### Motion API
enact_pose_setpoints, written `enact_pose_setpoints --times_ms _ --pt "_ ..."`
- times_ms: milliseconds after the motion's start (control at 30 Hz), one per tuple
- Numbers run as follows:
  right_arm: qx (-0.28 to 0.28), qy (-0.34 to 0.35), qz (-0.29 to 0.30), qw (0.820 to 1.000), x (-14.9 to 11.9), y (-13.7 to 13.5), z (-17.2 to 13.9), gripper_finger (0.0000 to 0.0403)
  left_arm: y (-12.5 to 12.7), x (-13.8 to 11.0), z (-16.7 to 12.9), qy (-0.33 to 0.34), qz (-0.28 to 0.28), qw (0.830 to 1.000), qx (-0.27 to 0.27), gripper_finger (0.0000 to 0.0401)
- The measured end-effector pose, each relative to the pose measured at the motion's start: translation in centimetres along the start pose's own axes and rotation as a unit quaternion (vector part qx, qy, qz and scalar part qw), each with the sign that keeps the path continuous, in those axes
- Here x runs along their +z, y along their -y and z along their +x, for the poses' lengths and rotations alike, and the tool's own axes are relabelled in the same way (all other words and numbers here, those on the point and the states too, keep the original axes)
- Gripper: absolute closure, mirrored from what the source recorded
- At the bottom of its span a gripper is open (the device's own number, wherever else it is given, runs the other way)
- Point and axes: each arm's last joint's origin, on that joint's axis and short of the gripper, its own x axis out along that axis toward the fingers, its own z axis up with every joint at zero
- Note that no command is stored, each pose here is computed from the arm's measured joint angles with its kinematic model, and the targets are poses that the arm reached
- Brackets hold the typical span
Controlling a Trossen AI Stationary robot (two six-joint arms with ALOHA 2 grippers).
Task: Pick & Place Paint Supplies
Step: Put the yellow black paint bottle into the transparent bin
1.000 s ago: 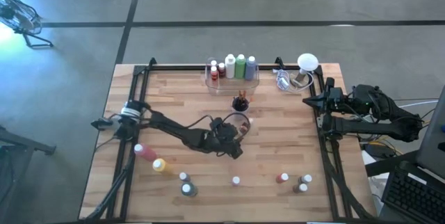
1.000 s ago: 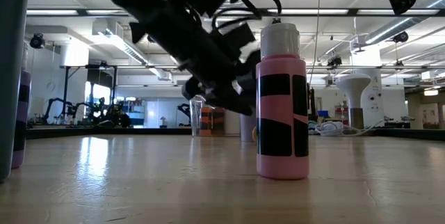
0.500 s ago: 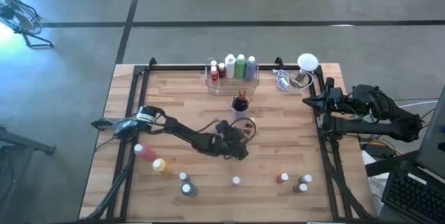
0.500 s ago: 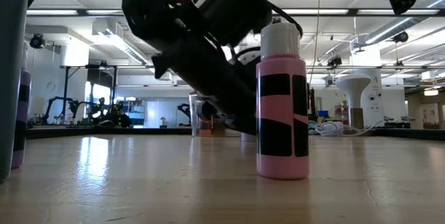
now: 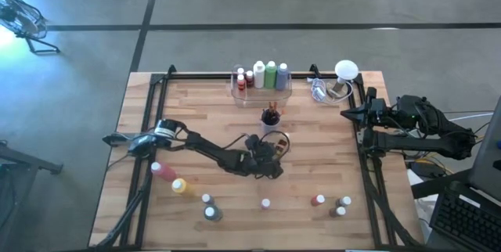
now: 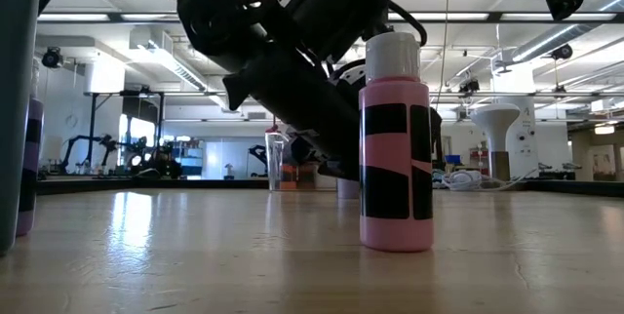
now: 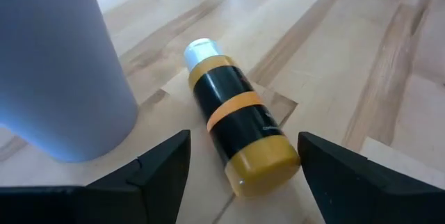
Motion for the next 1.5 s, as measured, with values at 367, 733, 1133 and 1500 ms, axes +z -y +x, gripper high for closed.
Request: enact_pose_setpoints --times_ms 367,733,1133,1500 --pt "0.000 0.000 0.000 1.000 0.0 0.0 0.0 0.0394 0.0 -1.1 1.1 0.002 -0.010 1.000 0.002 0.0134" --pt "0.000 0.000 0.000 1.000 0.0 0.0 0.0 0.0394 0.2 -1.7 1.7 0.006 -0.021 1.000 -0.005 0.0218" --pt "0.000 0.000 0.000 1.000 0.0 0.0 0.0 0.0394 0.5 -1.9 0.8 -0.051 0.012 0.998 -0.040 0.0249" --pt "0.000 0.000 0.000 1.000 0.0 0.0 0.0 0.0394 0.5 -1.2 -3.4 -0.209 0.056 0.971 -0.104 0.0250"
